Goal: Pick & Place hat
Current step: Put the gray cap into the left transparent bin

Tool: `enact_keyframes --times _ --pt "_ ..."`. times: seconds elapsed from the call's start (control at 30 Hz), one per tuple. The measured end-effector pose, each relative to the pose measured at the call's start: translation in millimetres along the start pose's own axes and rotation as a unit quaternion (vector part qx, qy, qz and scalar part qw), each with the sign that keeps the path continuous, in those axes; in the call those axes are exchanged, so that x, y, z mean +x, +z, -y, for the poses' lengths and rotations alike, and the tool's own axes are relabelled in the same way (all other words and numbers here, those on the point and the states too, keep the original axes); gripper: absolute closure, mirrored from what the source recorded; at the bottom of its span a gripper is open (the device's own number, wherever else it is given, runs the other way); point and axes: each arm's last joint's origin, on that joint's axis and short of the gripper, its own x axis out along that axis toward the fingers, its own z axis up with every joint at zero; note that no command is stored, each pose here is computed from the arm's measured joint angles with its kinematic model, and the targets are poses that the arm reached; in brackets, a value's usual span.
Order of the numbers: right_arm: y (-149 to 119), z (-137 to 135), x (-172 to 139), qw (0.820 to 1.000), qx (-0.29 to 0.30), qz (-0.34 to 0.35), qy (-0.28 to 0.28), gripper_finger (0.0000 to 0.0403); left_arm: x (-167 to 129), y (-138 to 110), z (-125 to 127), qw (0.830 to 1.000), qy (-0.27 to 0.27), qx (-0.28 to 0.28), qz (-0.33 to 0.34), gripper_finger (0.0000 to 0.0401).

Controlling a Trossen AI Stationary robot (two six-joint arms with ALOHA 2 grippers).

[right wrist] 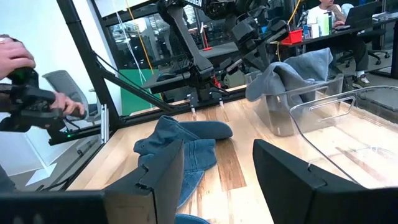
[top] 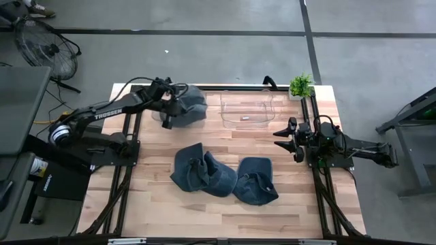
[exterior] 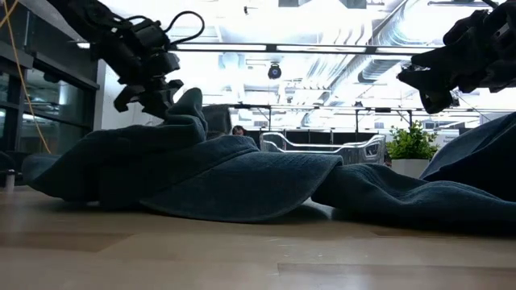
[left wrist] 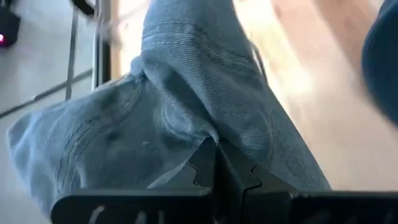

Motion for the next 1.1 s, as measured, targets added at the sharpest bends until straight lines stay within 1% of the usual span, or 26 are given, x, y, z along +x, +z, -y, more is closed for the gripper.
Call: enact_keyframes --times 0.13,0.2,0.3,0.43,0.57,0.7,0.93,1.1 --pt "0.0 0.0 0.0 1.0 0.0 0.0 0.0 0.0215 14.7 11.7 1.1 0.999 0.001 0.024 0.034 0.0401" --pt "-0.1 0.0 0.0 1.0 0.0 0.0 0.0 0.0215 17.3 14.4 0.7 0.999 0.006 0.022 0.042 0.0401" --pt "0.0 0.0 0.0 1.0 0.0 0.0 0.0 0.0215 17.4 14.0 -0.5 0.999 0.019 0.019 0.031 0.0401" --pt "0.0 0.0 0.0 1.0 0.0 0.0 0.0 0.0215 15.9 14.1 -4.5 0.998 0.053 0.021 -0.004 0.0401" --pt "-0.1 0.0 0.0 1.0 0.0 0.0 0.0 0.0215 10.0 19.9 -11.6 0.996 0.082 0.024 -0.01 0.0401" --pt "0.0 0.0 0.0 1.0 0.0 0.0 0.0 0.0215 9.5 20.6 -11.5 0.997 0.073 0.023 -0.007 0.0401" --pt "0.0 0.0 0.0 1.0 0.0 0.0 0.0 0.0215 9.0 21.9 -13.1 0.997 0.08 -0.001 0.0 0.0401" --pt "0.0 0.0 0.0 1.0 0.0 0.0 0.0 0.0215 9.0 21.9 -13.0 0.997 0.08 -0.001 0.0 0.0401"
